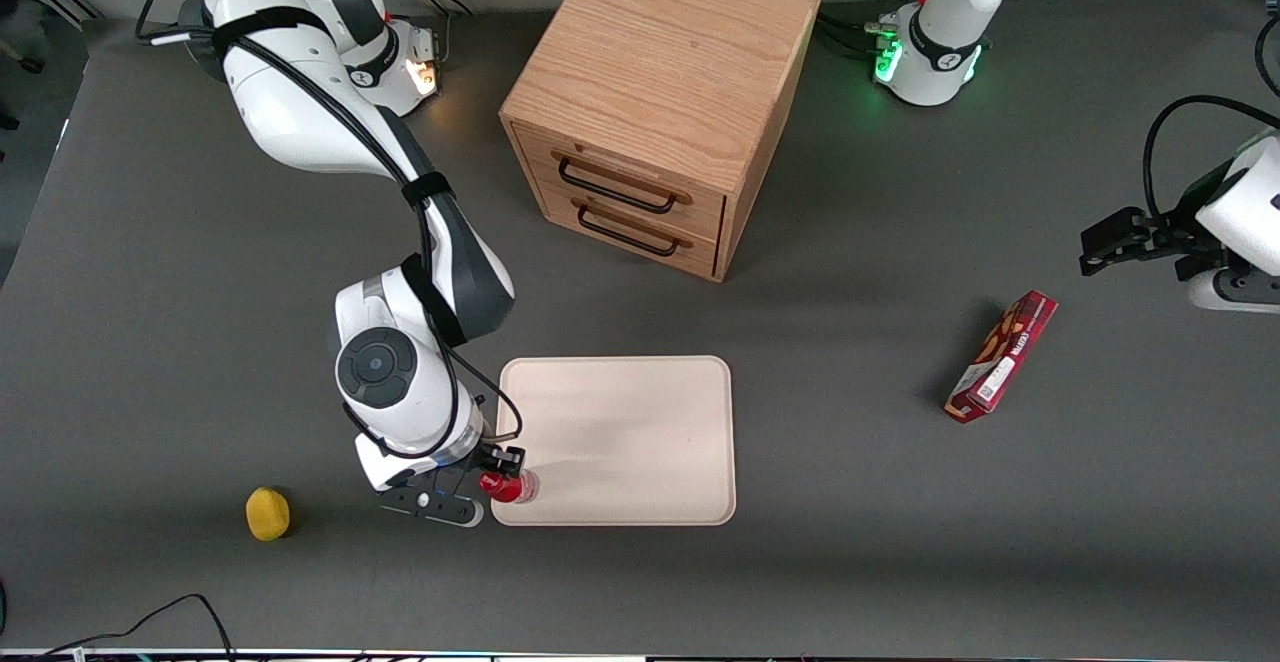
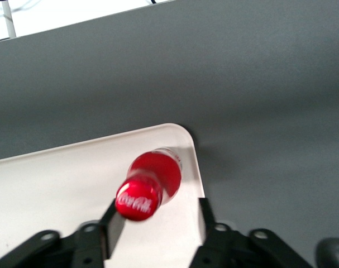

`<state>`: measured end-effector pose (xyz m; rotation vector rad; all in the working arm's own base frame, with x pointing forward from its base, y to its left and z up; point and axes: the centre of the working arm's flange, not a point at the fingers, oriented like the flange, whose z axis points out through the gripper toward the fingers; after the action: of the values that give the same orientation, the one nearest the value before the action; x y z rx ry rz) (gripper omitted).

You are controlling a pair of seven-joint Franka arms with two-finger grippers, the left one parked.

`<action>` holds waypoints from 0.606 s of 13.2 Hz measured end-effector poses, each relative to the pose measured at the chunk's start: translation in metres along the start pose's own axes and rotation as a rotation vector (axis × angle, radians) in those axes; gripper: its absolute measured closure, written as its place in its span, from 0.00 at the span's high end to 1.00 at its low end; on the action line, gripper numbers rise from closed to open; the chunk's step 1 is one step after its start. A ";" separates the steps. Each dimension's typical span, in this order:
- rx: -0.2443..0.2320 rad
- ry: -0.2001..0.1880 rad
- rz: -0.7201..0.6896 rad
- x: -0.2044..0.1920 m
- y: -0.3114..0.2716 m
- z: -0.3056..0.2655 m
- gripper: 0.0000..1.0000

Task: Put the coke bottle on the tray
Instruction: 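Lower the bottle onto the tray, open the right gripper and withdraw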

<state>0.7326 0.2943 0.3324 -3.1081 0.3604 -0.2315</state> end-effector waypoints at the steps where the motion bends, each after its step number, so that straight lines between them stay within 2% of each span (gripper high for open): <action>1: -0.020 -0.021 0.003 -0.001 0.004 -0.009 0.80; 3: -0.056 -0.066 0.014 -0.001 0.021 -0.048 0.99; 6: -0.055 -0.106 0.004 -0.012 0.079 -0.121 1.00; 8: -0.044 -0.132 -0.059 -0.035 0.138 -0.163 1.00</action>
<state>0.6436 0.1696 0.4861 -3.1587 0.2750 -0.0184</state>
